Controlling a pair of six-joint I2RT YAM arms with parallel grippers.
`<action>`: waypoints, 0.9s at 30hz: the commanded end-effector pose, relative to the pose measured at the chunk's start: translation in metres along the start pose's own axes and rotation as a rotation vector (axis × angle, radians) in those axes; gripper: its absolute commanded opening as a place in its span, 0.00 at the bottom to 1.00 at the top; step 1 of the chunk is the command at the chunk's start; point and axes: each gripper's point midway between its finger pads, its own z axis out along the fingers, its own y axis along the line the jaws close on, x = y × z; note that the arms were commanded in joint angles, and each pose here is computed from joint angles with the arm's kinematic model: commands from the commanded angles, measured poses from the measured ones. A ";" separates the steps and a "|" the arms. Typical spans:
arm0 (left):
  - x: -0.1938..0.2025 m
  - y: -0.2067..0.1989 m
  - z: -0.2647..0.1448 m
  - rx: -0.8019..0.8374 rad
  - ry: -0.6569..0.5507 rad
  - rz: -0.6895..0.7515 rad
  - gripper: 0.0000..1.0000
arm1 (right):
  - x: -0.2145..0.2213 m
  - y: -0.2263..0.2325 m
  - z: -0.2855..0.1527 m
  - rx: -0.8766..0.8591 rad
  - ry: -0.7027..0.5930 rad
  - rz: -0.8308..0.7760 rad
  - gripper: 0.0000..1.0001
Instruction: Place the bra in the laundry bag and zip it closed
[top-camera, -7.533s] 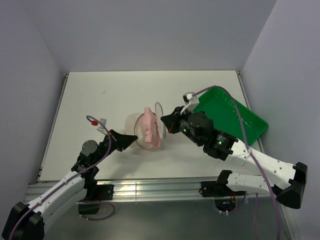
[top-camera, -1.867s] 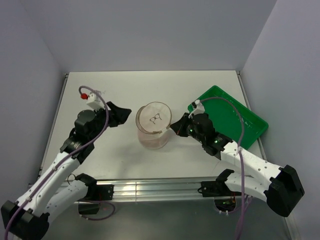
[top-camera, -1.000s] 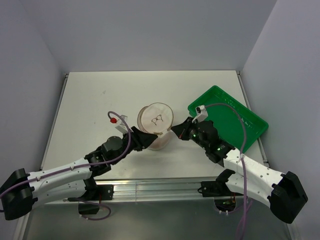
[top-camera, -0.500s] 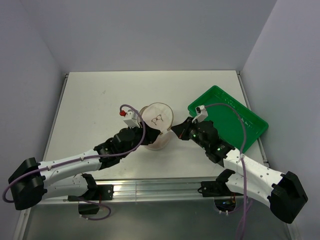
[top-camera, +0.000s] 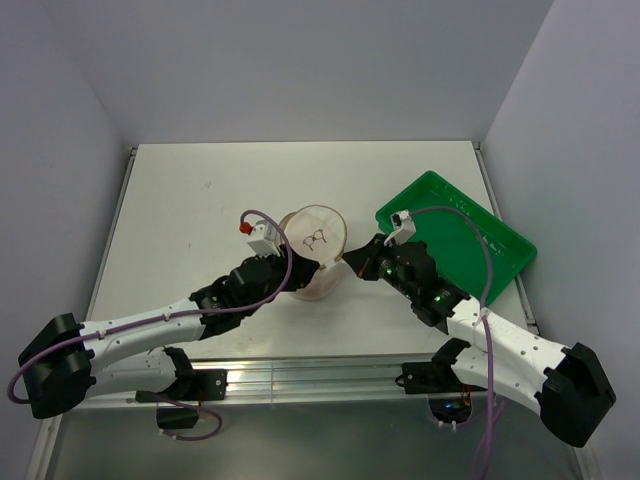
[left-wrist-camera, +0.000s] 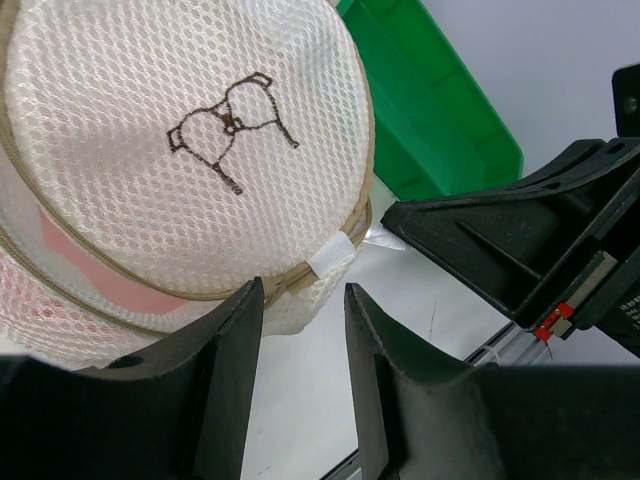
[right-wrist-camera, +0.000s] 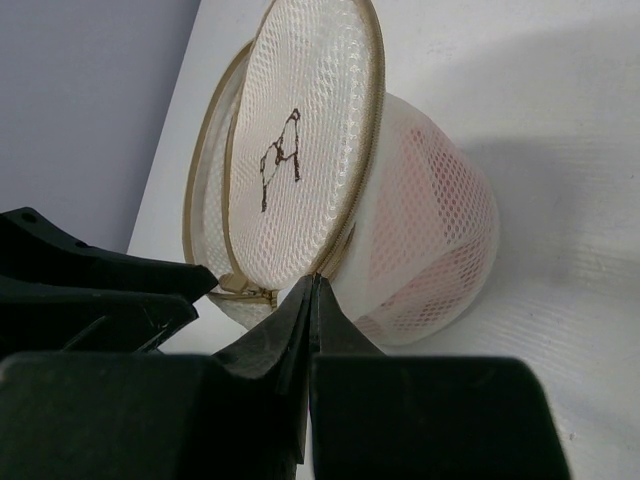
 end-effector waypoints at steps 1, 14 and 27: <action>-0.006 0.004 -0.003 -0.019 -0.033 -0.018 0.44 | -0.015 0.009 -0.001 -0.030 -0.057 -0.015 0.00; 0.004 0.017 0.001 -0.079 0.000 0.000 0.45 | -0.017 0.013 0.001 -0.035 -0.054 -0.025 0.00; 0.014 0.012 0.012 -0.035 0.011 -0.024 0.41 | -0.018 0.015 0.002 -0.048 -0.056 -0.017 0.00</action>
